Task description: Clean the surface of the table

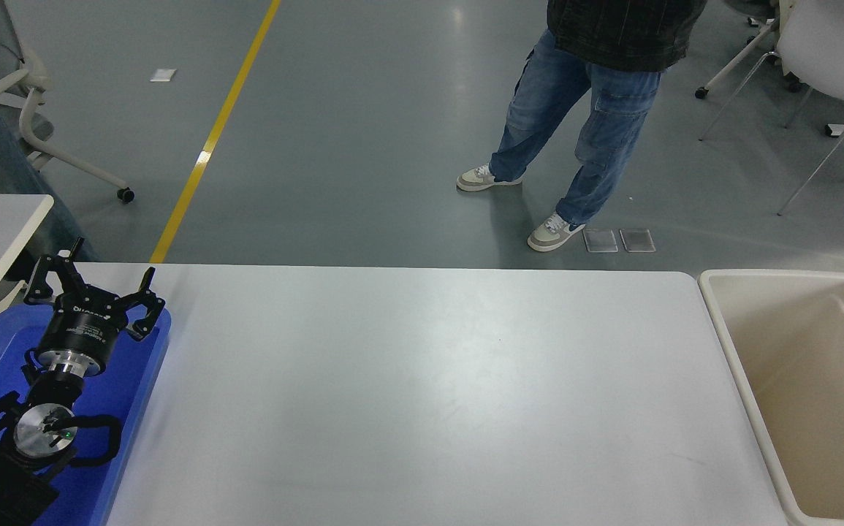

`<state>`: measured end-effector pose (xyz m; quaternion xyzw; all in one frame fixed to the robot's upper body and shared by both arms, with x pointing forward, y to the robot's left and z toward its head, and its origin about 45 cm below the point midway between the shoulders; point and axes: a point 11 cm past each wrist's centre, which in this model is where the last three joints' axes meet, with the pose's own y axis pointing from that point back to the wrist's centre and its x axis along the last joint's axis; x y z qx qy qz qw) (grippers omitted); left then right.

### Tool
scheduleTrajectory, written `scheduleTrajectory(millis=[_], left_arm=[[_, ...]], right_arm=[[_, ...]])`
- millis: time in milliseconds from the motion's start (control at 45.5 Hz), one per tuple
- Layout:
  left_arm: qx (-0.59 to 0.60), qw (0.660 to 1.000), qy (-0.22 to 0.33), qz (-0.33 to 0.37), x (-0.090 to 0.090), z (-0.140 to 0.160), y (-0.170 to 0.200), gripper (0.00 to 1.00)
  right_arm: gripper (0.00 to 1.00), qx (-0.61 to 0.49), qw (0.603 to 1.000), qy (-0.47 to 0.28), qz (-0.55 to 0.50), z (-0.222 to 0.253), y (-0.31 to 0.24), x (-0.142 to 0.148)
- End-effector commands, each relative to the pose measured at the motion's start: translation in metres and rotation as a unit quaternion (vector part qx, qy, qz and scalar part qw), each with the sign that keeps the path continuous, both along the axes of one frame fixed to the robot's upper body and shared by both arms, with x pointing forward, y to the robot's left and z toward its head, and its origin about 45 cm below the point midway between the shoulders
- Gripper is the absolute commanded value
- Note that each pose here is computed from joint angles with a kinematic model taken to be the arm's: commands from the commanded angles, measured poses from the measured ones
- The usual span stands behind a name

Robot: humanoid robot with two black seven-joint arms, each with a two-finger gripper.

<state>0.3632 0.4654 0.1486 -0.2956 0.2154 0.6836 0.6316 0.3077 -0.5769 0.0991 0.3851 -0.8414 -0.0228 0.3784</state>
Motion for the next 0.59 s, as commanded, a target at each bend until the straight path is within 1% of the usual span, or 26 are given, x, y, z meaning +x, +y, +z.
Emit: scheduleTrajectory(millis=[0,571], left_arm=[[0.0,1.0,0.0,-0.001,0.0005,0.0003,-0.0003,1.0],[0.0,1.0,0.0,0.0,-0.0001,-0.0002,-0.0001,1.0]], right_arm=[[1.0,-0.002,1.0,-0.001,-0.004,0.0,-0.0001,-0.0005],[1.0,0.008,1.0,-0.006,-0.007,-0.0005,0.0004,0.0001]])
